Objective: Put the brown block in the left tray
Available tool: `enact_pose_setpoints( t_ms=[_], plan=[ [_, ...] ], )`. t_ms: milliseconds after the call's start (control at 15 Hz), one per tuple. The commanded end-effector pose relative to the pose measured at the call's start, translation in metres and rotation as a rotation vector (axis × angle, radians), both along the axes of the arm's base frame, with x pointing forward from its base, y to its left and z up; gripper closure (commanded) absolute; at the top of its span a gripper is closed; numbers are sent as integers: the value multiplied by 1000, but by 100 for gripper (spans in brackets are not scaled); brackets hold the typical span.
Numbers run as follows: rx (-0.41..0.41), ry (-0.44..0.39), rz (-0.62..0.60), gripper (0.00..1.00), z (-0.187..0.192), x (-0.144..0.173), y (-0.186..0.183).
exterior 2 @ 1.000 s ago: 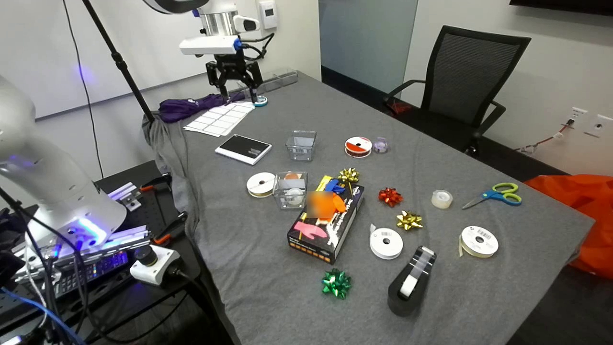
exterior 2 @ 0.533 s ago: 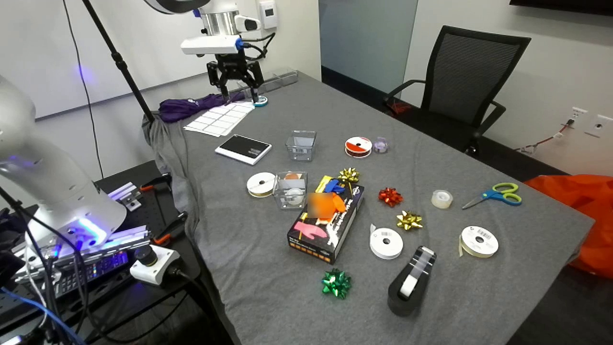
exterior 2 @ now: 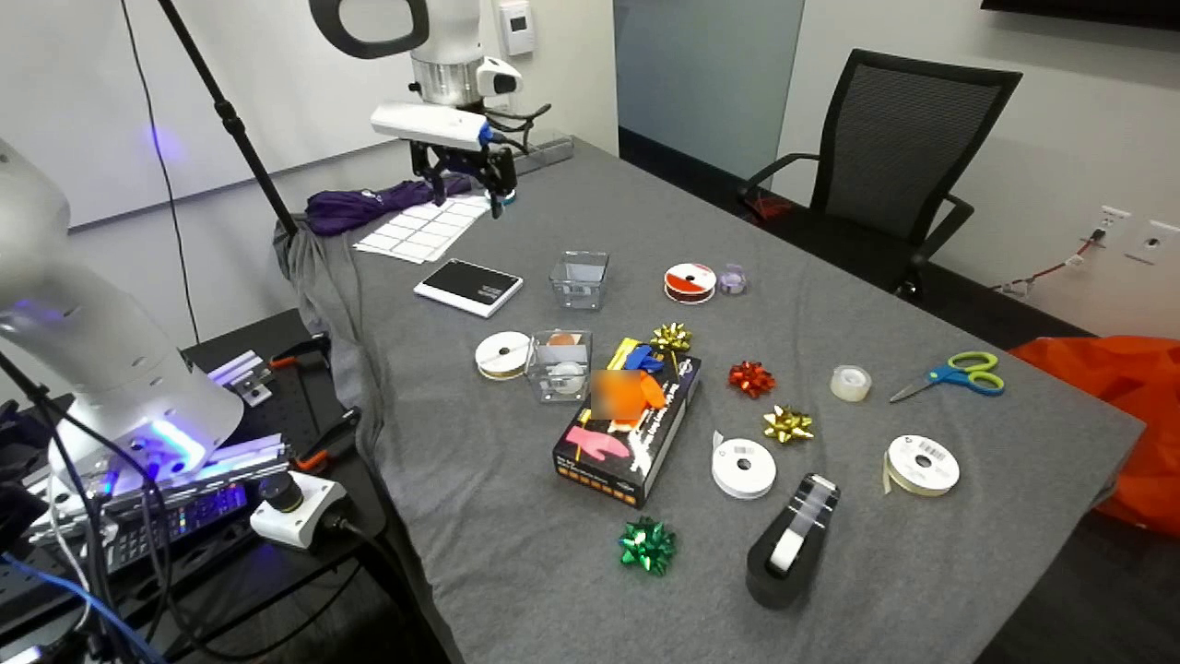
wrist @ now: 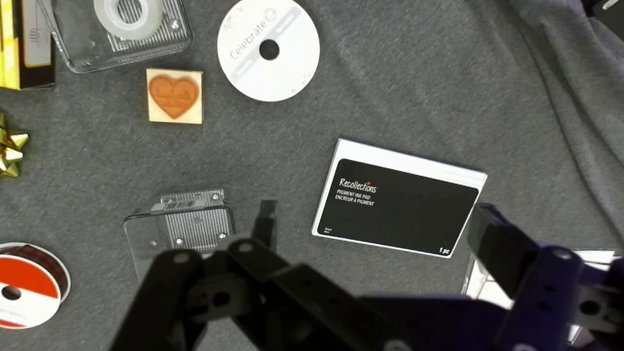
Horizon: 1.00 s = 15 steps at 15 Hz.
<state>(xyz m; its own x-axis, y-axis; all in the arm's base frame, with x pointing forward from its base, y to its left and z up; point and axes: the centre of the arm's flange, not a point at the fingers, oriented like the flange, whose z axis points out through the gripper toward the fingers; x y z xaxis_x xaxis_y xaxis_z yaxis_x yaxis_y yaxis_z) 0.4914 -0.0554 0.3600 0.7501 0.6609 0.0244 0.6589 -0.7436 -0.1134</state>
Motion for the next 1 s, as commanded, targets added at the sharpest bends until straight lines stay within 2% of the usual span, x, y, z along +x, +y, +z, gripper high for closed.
enact_pose_setpoints(
  t_ms=[0, 200, 400, 933],
  plan=[
    [38, -19, -7, 0, -20, 32, -19],
    [30, -57, -10, 0, -27, 50, -35],
    [-14, -79, -8, 0, -46, 64, -53],
    [-105, -108, -33, 0, -118, 73, -110]
  ],
)
